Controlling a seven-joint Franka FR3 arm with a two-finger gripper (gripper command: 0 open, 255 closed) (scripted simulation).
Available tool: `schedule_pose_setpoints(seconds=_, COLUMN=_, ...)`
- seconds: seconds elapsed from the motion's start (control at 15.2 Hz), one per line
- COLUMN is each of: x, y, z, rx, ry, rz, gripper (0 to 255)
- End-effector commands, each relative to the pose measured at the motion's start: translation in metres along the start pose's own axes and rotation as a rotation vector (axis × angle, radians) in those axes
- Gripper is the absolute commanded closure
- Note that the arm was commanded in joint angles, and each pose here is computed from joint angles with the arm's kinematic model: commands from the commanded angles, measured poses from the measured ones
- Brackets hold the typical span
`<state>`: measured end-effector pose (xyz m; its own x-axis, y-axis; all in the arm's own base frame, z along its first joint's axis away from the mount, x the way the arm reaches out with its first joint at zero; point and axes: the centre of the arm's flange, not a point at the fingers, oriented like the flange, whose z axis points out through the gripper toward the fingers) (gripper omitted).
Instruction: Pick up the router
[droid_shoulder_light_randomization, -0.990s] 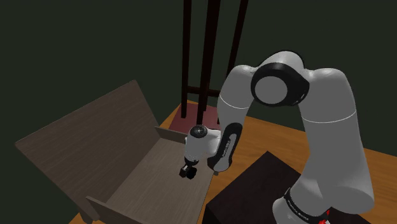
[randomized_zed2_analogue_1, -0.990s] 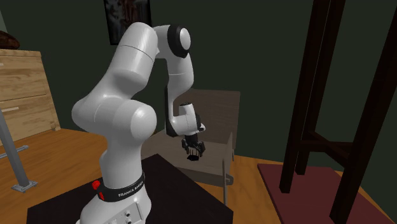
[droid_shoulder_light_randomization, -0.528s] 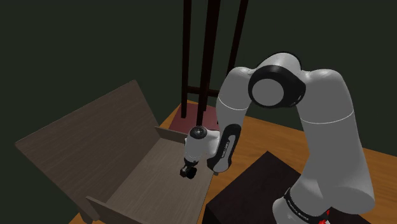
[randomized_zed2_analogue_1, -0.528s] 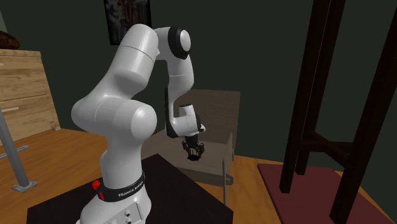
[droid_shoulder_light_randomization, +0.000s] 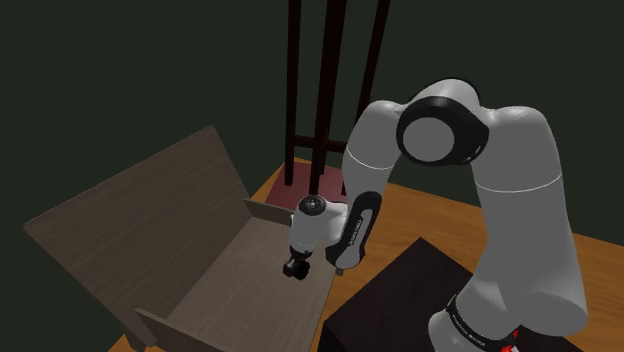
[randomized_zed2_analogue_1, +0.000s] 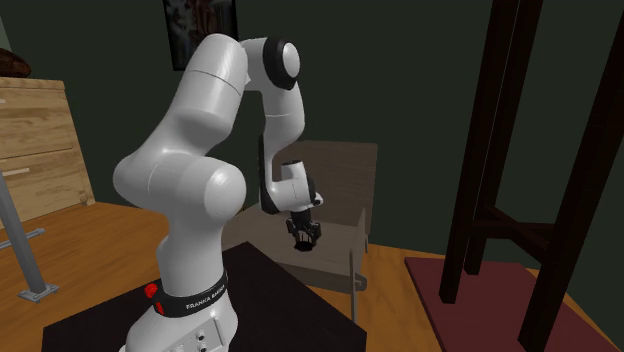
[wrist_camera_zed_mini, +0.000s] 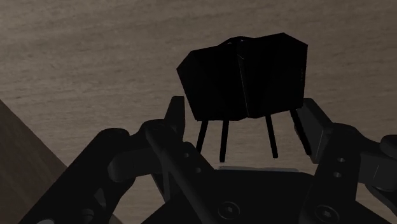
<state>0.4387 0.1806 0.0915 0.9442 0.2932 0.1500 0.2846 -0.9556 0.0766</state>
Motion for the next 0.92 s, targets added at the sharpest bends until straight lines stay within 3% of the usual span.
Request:
schedule_pose_setpoints(seconds=0.0, x=0.001, y=0.000, z=-0.010, rx=0.000, ry=0.000, rz=0.000, gripper=255)
schedule_pose_setpoints(seconds=0.86, x=0.010, y=0.004, z=-0.068, rx=0.000, ry=0.000, rz=0.000, gripper=255)
